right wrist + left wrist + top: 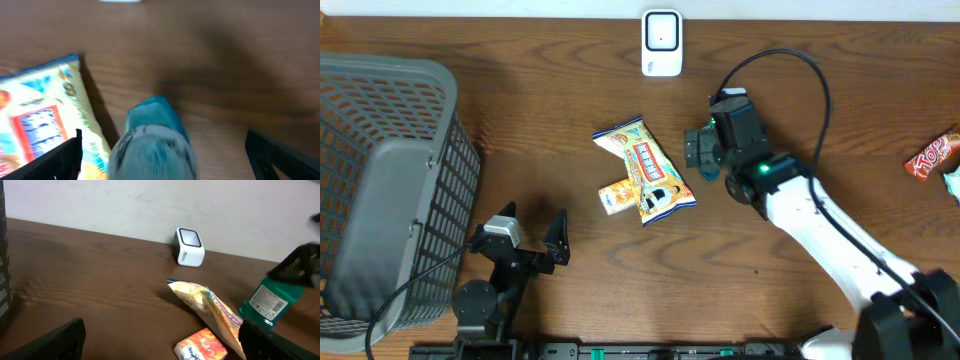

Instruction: Scan the item barcode

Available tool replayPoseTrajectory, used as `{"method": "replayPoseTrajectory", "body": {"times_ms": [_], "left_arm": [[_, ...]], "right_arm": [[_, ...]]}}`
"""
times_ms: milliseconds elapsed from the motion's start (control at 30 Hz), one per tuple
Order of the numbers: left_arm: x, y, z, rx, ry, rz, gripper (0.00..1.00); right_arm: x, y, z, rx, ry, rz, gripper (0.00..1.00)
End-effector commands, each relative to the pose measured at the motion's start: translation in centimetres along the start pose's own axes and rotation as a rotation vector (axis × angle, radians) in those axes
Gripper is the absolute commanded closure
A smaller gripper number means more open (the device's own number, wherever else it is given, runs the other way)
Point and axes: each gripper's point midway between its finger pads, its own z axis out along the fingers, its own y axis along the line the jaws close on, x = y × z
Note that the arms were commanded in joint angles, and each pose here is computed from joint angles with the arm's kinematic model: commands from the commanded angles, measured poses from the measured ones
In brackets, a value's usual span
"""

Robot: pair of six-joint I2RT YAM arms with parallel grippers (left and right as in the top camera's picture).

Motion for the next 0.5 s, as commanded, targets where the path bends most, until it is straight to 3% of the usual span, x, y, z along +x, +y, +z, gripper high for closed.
{"method": "replayPoseTrajectory", "body": {"times_ms": [0, 100, 167, 200, 367, 467], "left_arm": [[1.5, 0.2, 0.1, -0.002, 0.043, -0.012, 0.02], [1.5, 0.2, 0.1, -0.002, 0.043, -0.012, 0.02], [1.5, 0.2, 0.1, -0.002, 0.043, -0.012, 0.02], [1.5, 0.2, 0.1, -0.002, 0.043, -0.012, 0.02], [1.5, 0.2, 0.1, -0.002, 0.043, -0.012, 0.02], [1.5, 0.2, 0.1, -0.002, 0.043, -0.012, 0.02]], "right_arm": [[1.3, -0.2, 2.2, 0.02, 0.045, -0.018, 0.02], [1.6, -0.3, 3.3, 0.027, 0.052, -0.024, 0.1], [1.3, -0.5, 3.6, 0.029, 0.041, -0.016, 0.28], [0.9, -0.7, 3.7, 0.03, 0.028, -0.007, 0.41], [0.4, -1.7, 3.8, 0.043, 0.017, 0.015, 0.75], [0.2, -2.0, 3.8, 0.036, 0.013, 0.025, 0.82]]}}
